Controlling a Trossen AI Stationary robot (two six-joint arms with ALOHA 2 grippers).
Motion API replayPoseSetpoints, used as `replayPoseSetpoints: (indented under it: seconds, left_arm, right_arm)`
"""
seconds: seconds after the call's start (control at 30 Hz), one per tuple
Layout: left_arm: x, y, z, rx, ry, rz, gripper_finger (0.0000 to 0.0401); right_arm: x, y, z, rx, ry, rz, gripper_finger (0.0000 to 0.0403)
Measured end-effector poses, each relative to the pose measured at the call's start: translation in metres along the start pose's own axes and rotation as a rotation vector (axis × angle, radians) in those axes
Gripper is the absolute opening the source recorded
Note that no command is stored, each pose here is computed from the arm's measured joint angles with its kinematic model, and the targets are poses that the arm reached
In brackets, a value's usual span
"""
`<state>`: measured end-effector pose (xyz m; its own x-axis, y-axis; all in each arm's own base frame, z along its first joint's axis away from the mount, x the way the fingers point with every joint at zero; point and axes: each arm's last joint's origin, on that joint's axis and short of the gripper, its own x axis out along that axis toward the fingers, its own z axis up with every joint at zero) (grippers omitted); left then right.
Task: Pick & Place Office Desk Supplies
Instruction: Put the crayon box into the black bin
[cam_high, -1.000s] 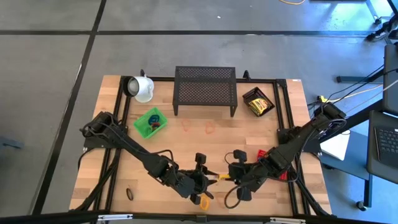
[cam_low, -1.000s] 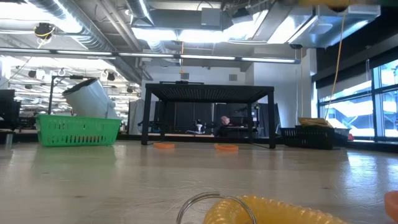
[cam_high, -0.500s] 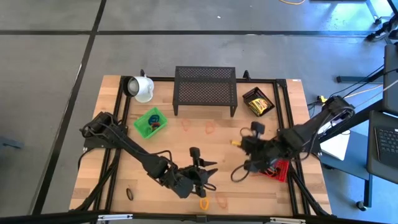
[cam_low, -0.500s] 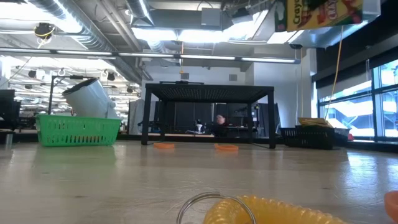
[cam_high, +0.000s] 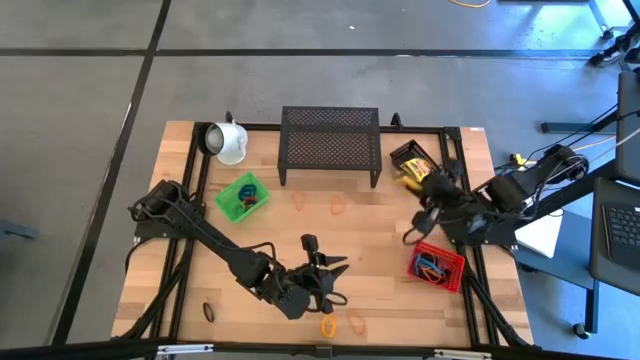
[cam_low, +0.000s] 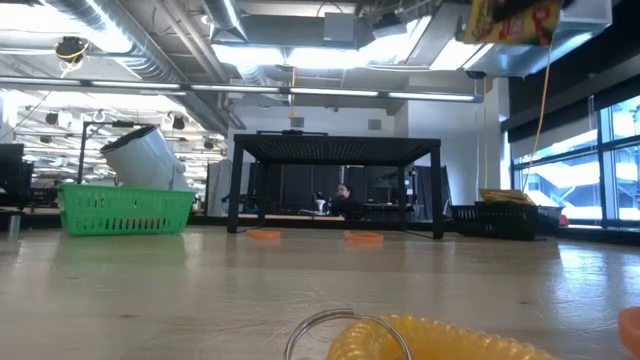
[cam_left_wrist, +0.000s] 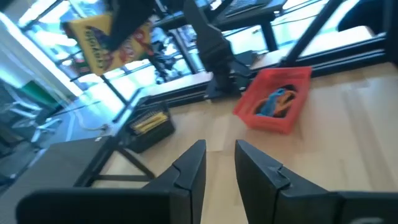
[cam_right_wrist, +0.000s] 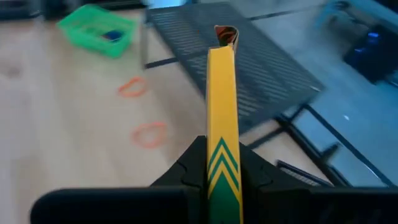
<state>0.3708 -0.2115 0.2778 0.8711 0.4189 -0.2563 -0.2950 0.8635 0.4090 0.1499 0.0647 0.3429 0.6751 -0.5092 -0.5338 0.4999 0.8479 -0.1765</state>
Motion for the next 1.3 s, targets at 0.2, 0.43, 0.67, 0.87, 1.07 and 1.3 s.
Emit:
replayPoseSetpoints:
  seconds: [0.2, 0.43, 0.67, 0.87, 1.07, 1.3]
  left_arm:
    - [0.002, 0.005, 0.0, -0.001, 0.007, 0.115, 0.0077]
    - [0.016, 0.017, -0.002, -0.011, 0.027, 0.181, 0.0077]
    - [0.034, 0.033, -0.004, -0.025, 0.051, 0.23, 0.0077]
    - [0.046, 0.044, -0.006, -0.034, 0.068, 0.258, 0.0075]
    - [0.058, 0.057, -0.008, -0.043, 0.085, 0.294, 0.0076]
    - [0.067, 0.066, -0.01, -0.05, 0.098, 0.319, 0.0077]
  right_arm:
    - [0.015, -0.027, -0.04, 0.158, -0.07, -0.151, 0.0041]
    - [0.048, -0.044, -0.091, 0.281, -0.087, -0.369, 0.0042]
    - [0.079, -0.057, -0.127, 0.381, -0.017, -0.561, 0.0042]
    - [0.098, -0.062, -0.138, 0.38, 0.029, -0.624, 0.0042]
    - [0.118, -0.067, -0.133, 0.33, 0.033, -0.656, 0.0042]
    - [0.138, -0.077, -0.136, 0.273, 0.156, -0.656, 0.0042]
